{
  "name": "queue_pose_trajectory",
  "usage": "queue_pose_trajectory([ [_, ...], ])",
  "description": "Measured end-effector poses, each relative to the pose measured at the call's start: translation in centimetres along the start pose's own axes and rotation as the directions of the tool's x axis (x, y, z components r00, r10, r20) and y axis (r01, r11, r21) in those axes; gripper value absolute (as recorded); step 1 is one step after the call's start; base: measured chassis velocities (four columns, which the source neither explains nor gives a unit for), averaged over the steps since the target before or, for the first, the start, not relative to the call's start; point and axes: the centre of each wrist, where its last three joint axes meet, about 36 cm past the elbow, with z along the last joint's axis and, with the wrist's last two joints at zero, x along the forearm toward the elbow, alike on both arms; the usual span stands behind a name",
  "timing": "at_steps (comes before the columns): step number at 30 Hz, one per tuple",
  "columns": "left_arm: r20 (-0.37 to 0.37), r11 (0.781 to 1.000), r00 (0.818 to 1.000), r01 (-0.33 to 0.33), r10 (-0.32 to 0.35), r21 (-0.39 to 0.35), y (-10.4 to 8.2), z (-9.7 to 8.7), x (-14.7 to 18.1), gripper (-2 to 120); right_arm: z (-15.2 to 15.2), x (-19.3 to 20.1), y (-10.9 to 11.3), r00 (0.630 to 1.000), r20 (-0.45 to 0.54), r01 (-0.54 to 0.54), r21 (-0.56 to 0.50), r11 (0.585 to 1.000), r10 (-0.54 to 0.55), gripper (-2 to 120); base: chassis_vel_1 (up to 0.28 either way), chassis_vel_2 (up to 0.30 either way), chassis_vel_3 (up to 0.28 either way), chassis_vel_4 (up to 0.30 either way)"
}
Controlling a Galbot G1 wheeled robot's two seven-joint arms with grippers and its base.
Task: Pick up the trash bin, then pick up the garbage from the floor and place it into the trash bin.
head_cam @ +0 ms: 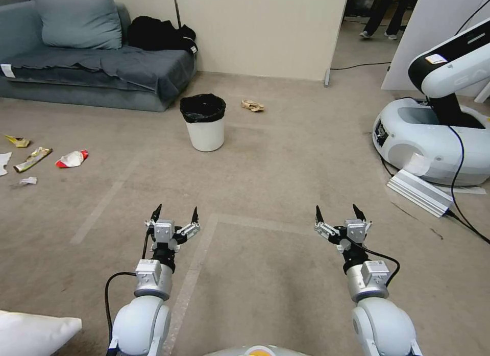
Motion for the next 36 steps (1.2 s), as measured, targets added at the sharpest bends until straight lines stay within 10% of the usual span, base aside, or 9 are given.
queue_pose_trajectory([
  [15,0.000,1.000,1.000,0.003,-0.003,-0.002,0.0,-0.3,0.1,100,-0.1,0.3,0.1,1.000,-0.001,0.001,0.000,1.000,-0.001,100,0.000,0.000,0.000,0.000],
  [30,-0.111,0.969,0.970,0.202,-0.218,-0.142,0.1,-11.3,7.6,100,-6.6,10.6,3.5,0.995,0.096,-0.032,0.009,0.999,0.031,100,0.000,0.000,0.000,0.000],
  [36,-0.131,0.971,0.967,0.204,-0.219,-0.122,-0.3,-11.4,8.0,100,-6.3,10.0,3.4,0.986,0.166,0.013,-0.007,1.000,-0.012,100,0.000,0.000,0.000,0.000],
])
